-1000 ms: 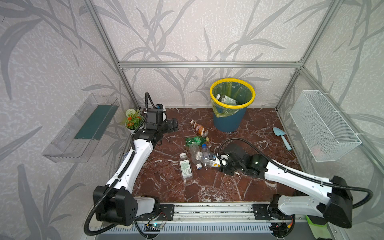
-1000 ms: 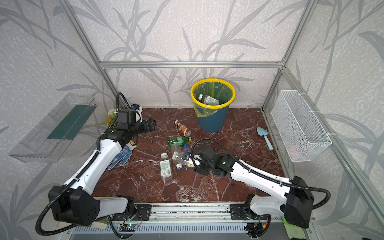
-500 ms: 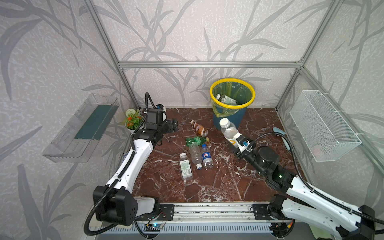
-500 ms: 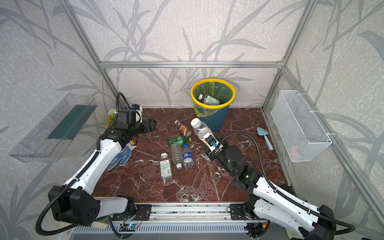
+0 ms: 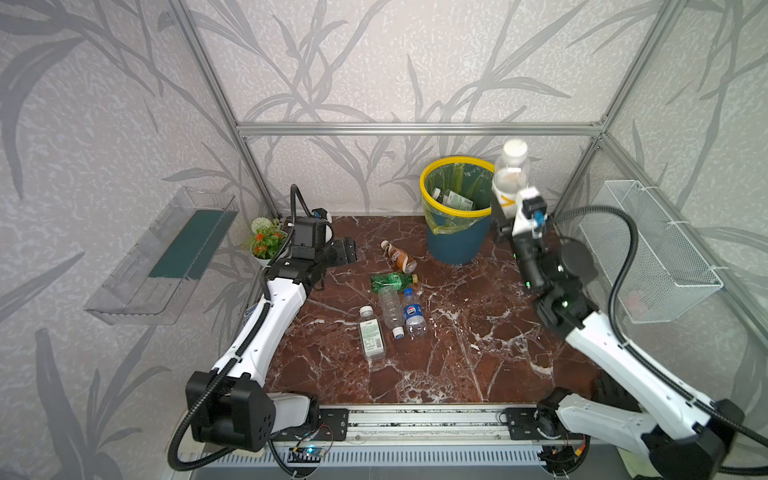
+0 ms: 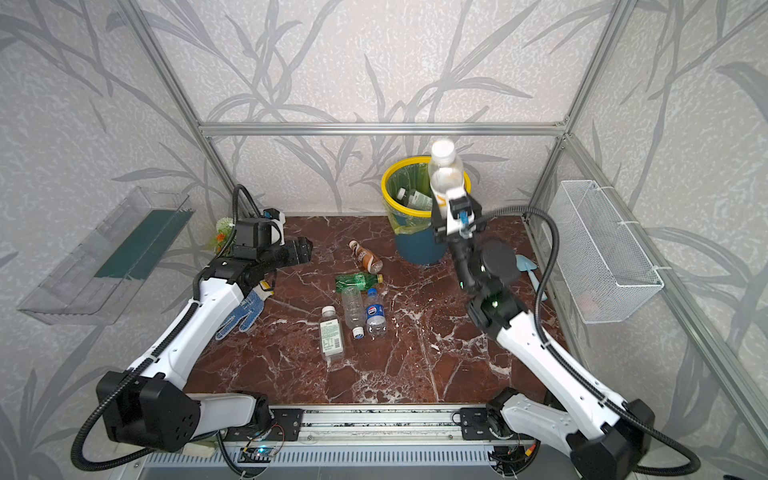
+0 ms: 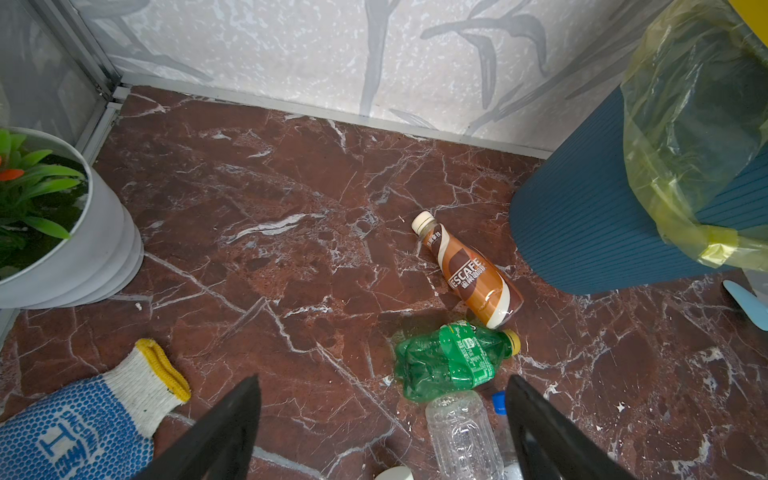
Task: Throw the plastic bottles in the bin
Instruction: 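Lift the yellow-label bottle with the right gripper over the bin, then release the bottle into the bin while the left gripper reaches for the green-label bottle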
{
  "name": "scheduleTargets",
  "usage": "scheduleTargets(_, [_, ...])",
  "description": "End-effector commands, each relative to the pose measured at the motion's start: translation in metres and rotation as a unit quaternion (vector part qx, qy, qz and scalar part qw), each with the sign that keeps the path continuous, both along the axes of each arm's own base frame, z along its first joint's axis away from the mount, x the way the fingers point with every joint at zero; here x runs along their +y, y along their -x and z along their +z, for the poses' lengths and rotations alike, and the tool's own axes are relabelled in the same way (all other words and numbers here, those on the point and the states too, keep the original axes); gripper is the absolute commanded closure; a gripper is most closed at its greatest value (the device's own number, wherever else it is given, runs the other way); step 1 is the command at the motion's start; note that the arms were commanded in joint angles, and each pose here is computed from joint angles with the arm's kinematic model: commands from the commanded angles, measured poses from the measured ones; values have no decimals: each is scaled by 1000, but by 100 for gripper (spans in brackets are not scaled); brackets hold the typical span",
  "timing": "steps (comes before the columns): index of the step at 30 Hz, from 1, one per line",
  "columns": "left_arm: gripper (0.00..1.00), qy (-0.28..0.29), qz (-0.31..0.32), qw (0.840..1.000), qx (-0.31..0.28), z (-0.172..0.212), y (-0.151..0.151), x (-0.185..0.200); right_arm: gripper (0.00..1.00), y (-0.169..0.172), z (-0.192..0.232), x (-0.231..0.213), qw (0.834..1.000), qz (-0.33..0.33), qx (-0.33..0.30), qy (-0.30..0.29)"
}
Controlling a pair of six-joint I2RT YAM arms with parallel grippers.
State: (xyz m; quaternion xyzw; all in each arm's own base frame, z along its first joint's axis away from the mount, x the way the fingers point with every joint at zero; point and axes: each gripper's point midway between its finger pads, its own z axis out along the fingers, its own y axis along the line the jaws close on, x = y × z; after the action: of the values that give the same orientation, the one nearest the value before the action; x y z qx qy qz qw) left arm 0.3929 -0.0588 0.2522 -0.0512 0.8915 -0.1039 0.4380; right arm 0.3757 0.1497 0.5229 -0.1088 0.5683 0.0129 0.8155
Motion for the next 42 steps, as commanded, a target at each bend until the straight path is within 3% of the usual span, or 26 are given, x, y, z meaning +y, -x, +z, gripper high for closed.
scheduleTargets(1, [9, 8, 10, 1000, -18, 18, 0, 3, 36, -75, -54, 14, 974, 44, 220, 1])
scheduleTargets(3, [7, 14, 8, 1000, -11, 22, 6, 1, 24, -102, -65, 15, 963, 39, 265, 1])
scheduleTargets(5, [5, 18, 21, 1000, -3, 22, 18, 5, 9, -108, -59, 9, 963, 33, 268, -7])
scheduleTargets(7, [2, 19, 14, 1000, 1, 19, 31, 4, 1, -110, -60, 4, 965, 26, 262, -14])
scheduleTargets(14, [2, 74, 25, 996, 37, -4, 71, -1, 1, -89, -62, -16, 971, 21, 235, -37])
scheduleTargets(29, [1, 95, 64, 982, 151, -74, 129, -30, 1, -66, -77, -37, 975, 17, 211, -64])
scheduleTargets(42, [1, 122, 81, 958, 247, -139, 161, -67, 0, -60, -141, -37, 964, 22, 252, -81])
